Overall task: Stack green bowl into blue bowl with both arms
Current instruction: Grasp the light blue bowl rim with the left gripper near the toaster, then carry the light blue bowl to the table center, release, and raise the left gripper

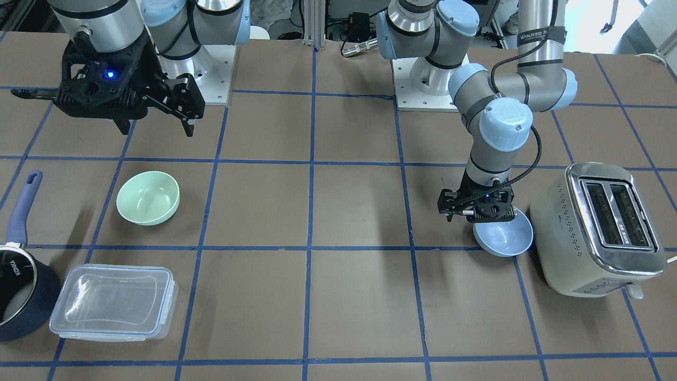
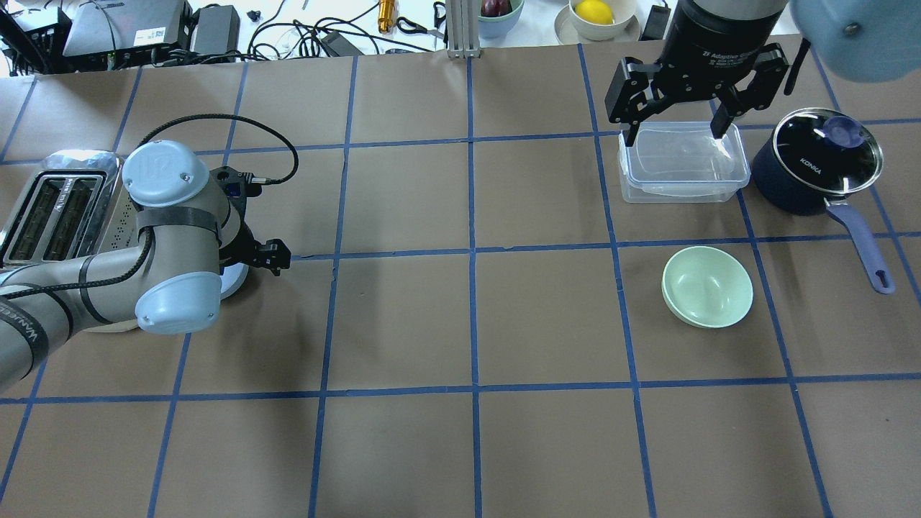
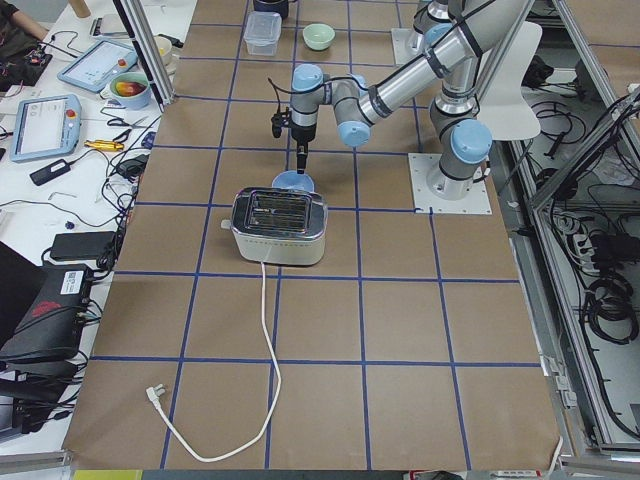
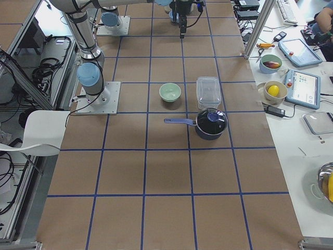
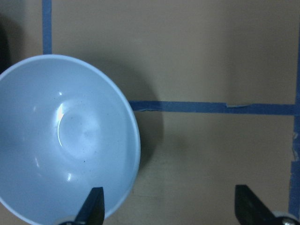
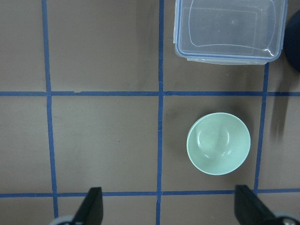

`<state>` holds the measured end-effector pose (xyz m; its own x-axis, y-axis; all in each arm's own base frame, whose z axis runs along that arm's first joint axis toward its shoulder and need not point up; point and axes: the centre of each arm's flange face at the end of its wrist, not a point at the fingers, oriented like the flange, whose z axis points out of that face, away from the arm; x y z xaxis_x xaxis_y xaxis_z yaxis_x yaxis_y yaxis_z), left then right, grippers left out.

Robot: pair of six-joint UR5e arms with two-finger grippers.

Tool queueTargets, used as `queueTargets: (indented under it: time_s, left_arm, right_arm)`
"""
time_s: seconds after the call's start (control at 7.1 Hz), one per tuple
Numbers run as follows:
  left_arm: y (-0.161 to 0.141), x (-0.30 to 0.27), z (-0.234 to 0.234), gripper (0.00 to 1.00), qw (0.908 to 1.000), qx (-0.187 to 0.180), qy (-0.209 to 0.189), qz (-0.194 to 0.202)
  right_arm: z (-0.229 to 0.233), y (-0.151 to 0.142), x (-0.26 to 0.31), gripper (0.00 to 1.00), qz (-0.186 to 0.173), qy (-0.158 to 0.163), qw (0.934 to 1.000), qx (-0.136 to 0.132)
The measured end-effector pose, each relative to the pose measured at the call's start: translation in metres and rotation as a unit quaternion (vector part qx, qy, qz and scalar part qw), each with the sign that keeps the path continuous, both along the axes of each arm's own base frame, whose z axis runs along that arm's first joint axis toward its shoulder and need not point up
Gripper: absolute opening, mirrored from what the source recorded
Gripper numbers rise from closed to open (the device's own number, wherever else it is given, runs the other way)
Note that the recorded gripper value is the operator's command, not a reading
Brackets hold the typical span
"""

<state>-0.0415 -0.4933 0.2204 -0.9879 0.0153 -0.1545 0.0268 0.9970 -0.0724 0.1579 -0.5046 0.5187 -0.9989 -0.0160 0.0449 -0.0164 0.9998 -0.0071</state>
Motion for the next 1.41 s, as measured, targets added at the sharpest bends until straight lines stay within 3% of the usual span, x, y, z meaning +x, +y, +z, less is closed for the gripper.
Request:
queueTargets:
  time_s: [0.14,0.28,0.56,0.99,1.41]
  left_arm:
    - [-0.004,0.001,-0.007,0.11,0.9999,0.008,-0.001,-0.011]
    - [-0.006,0.002,-0.016,0.01,0.9997,0.017,0.0,-0.019]
    - [-0.009,0.003,-0.022,0.0,0.9995,0.018,-0.002,-0.025]
    - [-0.012,-0.026,0.007,0.0,0.9992,-0.03,-0.001,-0.027]
    - [-0.021,-0.171,0.041,0.0,0.9955,-0.082,0.048,0.006]
  right_arm:
    - [0.0,0.0,0.0,1.0,0.0,0.0,1.0,0.0]
    - [0.0,0.0,0.0,1.0,0.0,0.0,1.0,-0.001]
    - [0.0,0.0,0.001,1.0,0.0,-0.001,1.0,-0.001]
    - [0.0,0.0,0.0,1.0,-0.001,-0.004,1.0,-0.001]
    - [0.005,-0.003,-0.002,1.0,-0.002,-0.002,1.0,-0.007]
